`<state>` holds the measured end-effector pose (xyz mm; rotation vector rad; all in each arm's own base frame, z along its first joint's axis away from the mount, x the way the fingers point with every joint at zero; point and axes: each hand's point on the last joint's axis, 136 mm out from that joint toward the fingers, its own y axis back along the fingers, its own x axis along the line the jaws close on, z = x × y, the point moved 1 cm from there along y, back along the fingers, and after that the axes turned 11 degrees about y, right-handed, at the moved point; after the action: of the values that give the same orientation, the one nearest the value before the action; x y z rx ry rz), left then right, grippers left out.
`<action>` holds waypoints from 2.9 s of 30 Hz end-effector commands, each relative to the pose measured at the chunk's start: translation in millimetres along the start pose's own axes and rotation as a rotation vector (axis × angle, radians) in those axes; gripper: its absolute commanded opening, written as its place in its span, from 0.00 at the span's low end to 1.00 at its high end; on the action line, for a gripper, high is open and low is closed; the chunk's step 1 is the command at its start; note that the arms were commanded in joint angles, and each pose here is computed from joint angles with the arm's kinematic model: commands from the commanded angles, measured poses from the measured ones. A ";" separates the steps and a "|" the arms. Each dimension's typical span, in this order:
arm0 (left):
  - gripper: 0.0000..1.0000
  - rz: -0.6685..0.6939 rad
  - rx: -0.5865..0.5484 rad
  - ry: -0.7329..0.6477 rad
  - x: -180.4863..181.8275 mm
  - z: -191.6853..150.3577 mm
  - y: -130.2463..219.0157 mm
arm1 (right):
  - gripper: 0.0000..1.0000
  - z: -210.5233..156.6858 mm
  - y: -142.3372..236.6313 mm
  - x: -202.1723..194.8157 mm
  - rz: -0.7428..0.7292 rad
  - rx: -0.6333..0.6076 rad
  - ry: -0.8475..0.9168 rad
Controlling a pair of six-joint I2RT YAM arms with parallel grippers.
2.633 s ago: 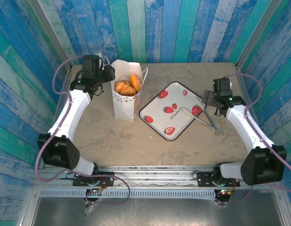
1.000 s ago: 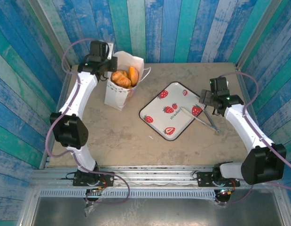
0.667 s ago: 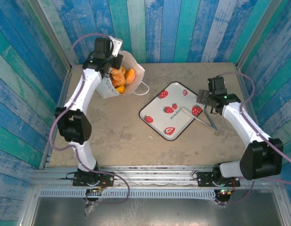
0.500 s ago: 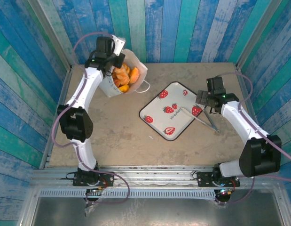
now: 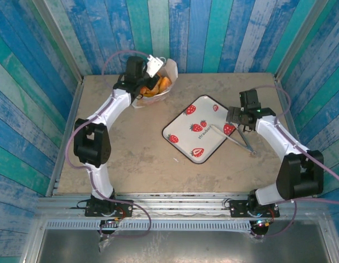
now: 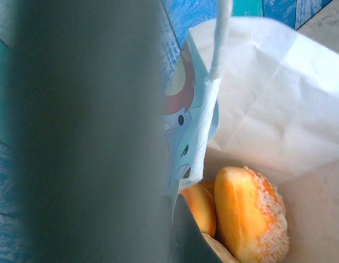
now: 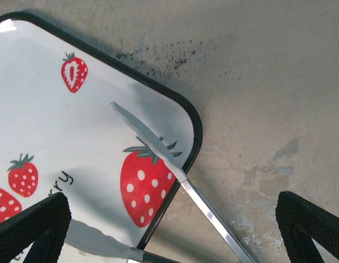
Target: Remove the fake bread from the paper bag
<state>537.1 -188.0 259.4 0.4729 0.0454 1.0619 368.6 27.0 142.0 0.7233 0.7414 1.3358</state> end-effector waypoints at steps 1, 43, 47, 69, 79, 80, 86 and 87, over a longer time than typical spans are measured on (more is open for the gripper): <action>0.00 0.023 -0.110 -0.022 0.8 34.3 40.2 | 1.00 -16.3 -3.3 -4.0 0.091 0.054 -0.012; 0.00 0.100 -0.166 -0.166 -55.0 29.6 88.0 | 1.00 -107.4 -33.9 6.1 0.390 0.284 -0.058; 0.00 0.106 -0.189 -0.161 -54.6 33.1 93.3 | 1.00 -113.1 -30.5 9.5 0.410 0.290 -0.063; 0.00 0.123 -0.220 -0.142 -50.9 40.7 103.7 | 0.86 -131.5 -41.5 6.9 0.182 0.426 0.133; 0.00 0.124 -0.227 -0.144 -50.6 42.7 105.7 | 0.85 -135.7 -52.9 6.5 0.153 0.492 0.176; 0.00 0.125 -0.226 -0.143 -50.2 42.7 105.6 | 0.85 -135.1 -53.0 7.3 0.154 0.492 0.181; 0.00 0.125 -0.226 -0.139 -50.2 43.7 103.6 | 0.80 -132.0 -53.6 9.3 0.153 0.486 0.202; 0.00 0.125 -0.227 -0.139 -50.1 44.2 103.5 | 0.79 -131.2 -53.9 9.7 0.154 0.484 0.203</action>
<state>447.6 -211.0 269.2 0.4950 -0.1477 1.0908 298.2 35.5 25.5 1.0419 1.1688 1.4042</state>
